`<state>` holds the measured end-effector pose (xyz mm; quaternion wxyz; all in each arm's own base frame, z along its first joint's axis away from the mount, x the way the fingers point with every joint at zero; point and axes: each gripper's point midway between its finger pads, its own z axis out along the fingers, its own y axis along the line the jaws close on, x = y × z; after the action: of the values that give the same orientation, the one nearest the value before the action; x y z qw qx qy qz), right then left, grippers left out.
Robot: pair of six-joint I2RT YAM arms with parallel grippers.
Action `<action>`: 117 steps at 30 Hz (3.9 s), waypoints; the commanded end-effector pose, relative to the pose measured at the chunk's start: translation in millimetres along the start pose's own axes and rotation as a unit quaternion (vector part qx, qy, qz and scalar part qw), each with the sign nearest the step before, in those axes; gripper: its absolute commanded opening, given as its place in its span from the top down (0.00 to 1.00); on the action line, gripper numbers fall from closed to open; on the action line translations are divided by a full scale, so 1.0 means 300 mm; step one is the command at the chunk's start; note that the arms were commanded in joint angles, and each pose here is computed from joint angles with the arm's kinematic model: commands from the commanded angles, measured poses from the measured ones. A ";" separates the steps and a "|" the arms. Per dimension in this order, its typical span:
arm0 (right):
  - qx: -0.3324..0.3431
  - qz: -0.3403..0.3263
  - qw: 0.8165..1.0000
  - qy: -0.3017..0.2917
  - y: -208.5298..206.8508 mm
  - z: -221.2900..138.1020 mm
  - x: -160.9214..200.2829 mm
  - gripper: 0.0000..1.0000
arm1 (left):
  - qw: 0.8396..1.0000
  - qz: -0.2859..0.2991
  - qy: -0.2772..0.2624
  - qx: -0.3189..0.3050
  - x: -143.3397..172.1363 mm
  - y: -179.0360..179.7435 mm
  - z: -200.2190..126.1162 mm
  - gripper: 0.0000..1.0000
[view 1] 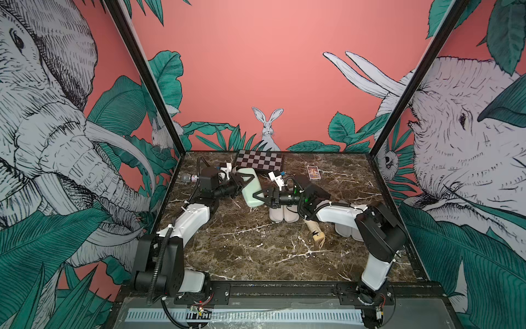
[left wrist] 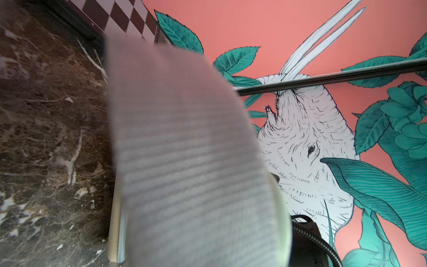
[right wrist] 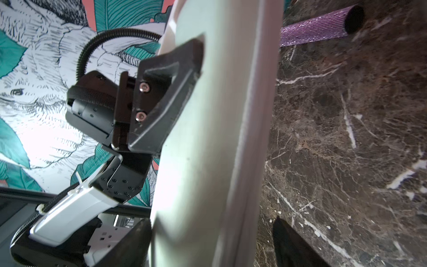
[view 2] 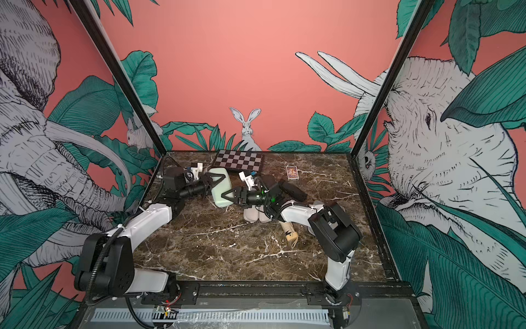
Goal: Put umbrellas into zippered umbrella sleeves
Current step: Adjust the umbrella sleeve, then zip the zipper on the umbrella sleeve.
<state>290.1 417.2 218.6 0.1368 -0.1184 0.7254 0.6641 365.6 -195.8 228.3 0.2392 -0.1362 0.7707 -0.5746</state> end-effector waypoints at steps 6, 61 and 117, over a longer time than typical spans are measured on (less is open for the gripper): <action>-0.054 0.024 0.998 -0.029 0.047 0.018 -0.041 0.52 | 0.998 0.016 0.039 0.051 0.060 -0.091 -0.023 0.61; 0.422 -0.289 0.856 -0.075 -0.029 0.054 0.145 0.64 | 0.996 -0.056 -0.060 -0.022 0.017 0.033 -0.054 0.78; 0.361 -0.346 0.866 0.023 -0.186 -0.142 0.081 1.00 | 0.975 -0.044 0.208 -0.064 0.255 0.238 -0.048 0.68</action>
<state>279.2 378.5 170.1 0.3756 -0.3356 0.8190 0.2750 318.7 -205.6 178.1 0.0839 -0.0576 0.8210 -0.5617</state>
